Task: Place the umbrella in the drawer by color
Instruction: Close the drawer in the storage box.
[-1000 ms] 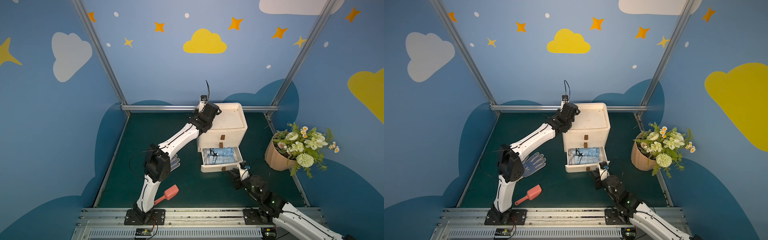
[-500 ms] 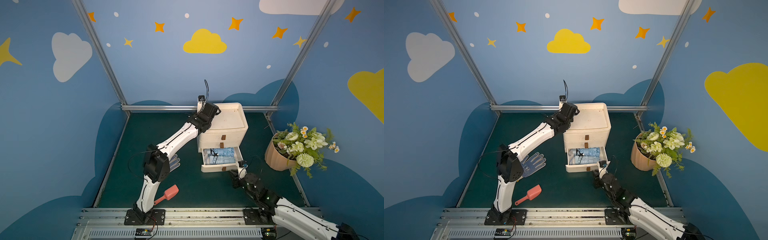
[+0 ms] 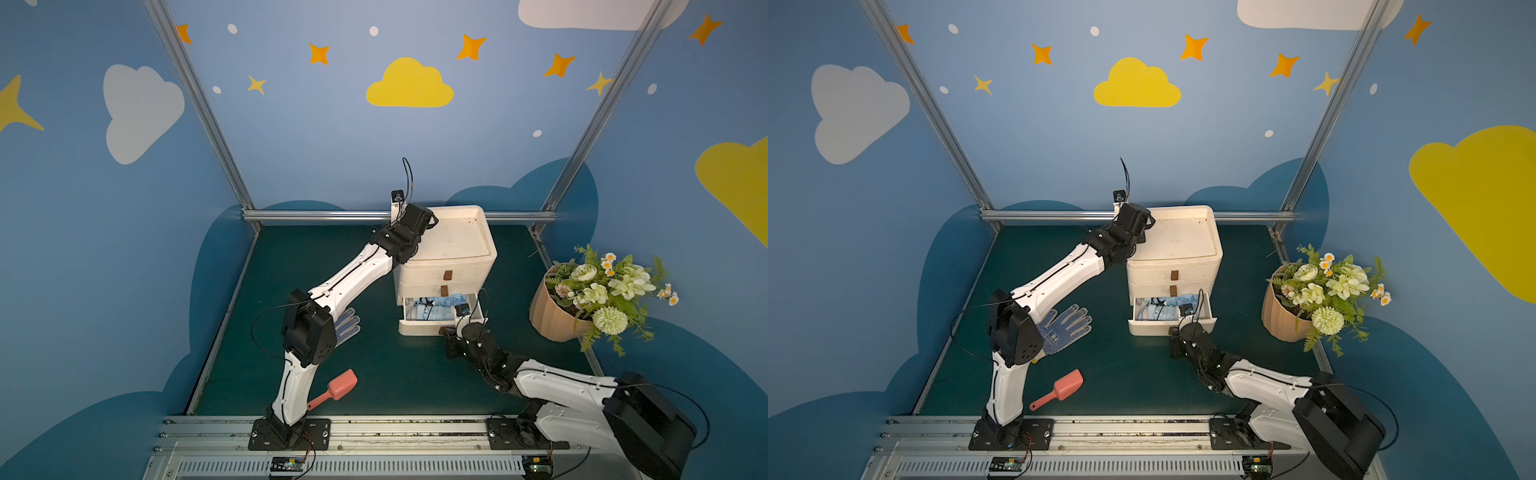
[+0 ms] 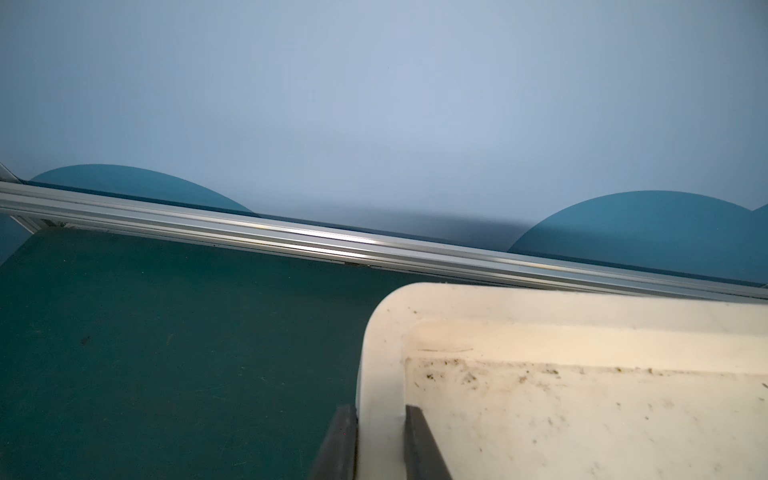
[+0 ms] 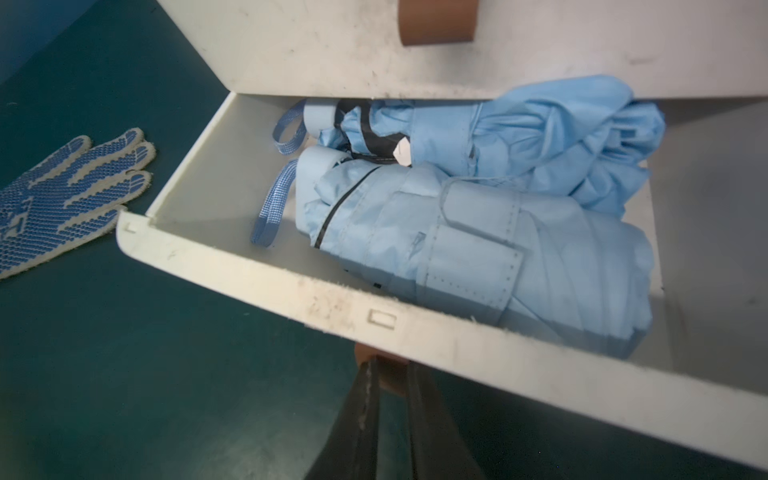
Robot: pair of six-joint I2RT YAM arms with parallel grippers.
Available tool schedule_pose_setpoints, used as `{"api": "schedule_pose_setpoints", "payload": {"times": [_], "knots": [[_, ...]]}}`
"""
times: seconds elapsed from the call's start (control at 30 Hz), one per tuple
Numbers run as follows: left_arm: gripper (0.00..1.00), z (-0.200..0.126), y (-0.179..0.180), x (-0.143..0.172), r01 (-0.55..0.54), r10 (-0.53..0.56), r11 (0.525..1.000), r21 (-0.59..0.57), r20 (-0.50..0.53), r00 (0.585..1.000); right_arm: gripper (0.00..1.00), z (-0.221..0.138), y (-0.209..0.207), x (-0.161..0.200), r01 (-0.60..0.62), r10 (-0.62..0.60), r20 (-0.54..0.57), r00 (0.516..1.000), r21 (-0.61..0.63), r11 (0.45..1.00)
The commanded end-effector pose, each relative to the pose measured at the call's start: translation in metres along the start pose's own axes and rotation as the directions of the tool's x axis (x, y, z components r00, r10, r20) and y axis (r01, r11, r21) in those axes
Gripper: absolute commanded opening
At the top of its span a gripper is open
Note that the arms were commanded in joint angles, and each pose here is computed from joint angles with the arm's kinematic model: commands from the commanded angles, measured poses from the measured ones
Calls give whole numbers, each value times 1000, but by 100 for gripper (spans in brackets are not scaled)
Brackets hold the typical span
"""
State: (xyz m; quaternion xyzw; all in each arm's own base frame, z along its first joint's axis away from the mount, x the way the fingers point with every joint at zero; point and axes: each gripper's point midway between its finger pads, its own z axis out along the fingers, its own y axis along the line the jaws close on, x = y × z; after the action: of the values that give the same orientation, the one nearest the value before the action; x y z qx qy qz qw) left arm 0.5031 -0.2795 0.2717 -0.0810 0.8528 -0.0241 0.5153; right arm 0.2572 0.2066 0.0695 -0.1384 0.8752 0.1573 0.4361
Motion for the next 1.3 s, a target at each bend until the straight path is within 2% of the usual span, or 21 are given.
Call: {"api": "schedule_pose_setpoints", "payload": {"times": [0.0,0.13,0.27,0.43,0.67,0.9,1.1,1.2,1.27], "knots": [[4,-7,-38,93,12,32,988,151,-283,959,18,11,17,-55,44,-40,135,990,-28,999],[4,-8,-35,102,8,38,989,149,-303,952,18,23,23,-74,79,-72,163,984,-38,996],[5,-11,-25,98,-33,72,990,138,-290,954,18,20,4,-82,98,-100,183,978,18,995],[5,-14,-15,100,-38,85,987,155,-313,946,18,21,-30,-74,7,-10,163,987,19,1000],[5,-19,-28,113,27,67,972,235,-381,922,20,43,-15,-78,19,-9,133,991,-75,997],[5,-23,-27,114,22,79,969,247,-389,918,21,48,-17,-102,-5,26,221,975,-92,996],[5,-28,-27,118,37,77,964,263,-410,909,20,61,-33,-108,-133,167,277,946,-140,981],[5,-30,-26,120,37,82,962,270,-418,905,19,63,-44,-111,-213,255,328,910,-158,964],[6,-31,-24,122,37,83,963,268,-424,902,19,58,-49,-115,-228,278,401,873,-169,959]]}}
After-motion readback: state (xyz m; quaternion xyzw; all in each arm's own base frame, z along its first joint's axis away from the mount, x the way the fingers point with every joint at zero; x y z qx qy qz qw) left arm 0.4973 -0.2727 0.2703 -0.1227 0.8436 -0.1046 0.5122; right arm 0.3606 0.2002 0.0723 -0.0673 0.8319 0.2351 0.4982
